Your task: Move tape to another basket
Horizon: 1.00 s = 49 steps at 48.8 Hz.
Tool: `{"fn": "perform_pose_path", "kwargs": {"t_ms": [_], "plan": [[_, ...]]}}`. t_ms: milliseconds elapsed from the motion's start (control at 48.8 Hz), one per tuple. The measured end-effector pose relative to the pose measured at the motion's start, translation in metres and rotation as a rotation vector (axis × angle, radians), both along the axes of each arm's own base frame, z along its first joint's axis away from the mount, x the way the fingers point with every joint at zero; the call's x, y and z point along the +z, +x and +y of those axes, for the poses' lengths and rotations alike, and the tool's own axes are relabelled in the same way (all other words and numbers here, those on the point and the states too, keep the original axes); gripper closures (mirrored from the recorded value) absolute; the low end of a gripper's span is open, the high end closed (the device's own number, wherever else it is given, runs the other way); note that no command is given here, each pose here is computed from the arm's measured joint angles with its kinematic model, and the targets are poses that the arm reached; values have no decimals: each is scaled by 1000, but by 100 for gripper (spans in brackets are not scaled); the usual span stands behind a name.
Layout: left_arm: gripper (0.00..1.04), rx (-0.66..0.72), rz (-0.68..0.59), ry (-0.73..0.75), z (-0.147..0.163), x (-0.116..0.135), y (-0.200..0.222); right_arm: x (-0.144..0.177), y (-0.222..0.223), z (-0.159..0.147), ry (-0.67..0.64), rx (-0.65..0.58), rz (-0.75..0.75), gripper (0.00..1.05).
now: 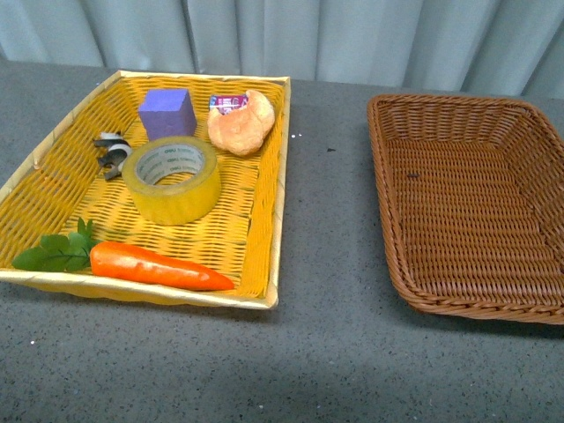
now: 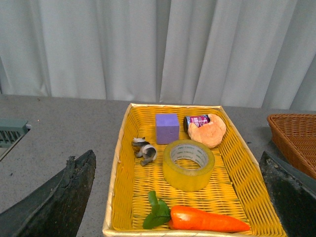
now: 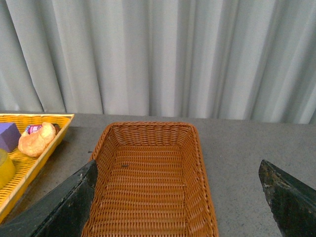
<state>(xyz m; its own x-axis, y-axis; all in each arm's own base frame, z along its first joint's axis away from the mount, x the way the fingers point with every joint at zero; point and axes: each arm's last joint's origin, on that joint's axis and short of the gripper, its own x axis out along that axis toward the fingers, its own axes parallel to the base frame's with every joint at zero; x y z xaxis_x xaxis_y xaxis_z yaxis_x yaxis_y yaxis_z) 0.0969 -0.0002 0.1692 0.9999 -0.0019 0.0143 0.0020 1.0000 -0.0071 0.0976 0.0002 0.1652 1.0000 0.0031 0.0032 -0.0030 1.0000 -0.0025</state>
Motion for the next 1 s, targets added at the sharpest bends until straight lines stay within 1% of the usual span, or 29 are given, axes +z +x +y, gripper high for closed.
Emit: {"fn": "perform_pose_path", "kwargs": {"t_ms": [942,983,1004], "plan": [[6,0,0,0,0,0,0,0,0,0,0,0,0,9],[6,72,61,-17,0,-1,0,0,0,0,0,0,0,9],[6,136,138,-26,0,-3,1,0,0,0,0,0,0,9]]}}
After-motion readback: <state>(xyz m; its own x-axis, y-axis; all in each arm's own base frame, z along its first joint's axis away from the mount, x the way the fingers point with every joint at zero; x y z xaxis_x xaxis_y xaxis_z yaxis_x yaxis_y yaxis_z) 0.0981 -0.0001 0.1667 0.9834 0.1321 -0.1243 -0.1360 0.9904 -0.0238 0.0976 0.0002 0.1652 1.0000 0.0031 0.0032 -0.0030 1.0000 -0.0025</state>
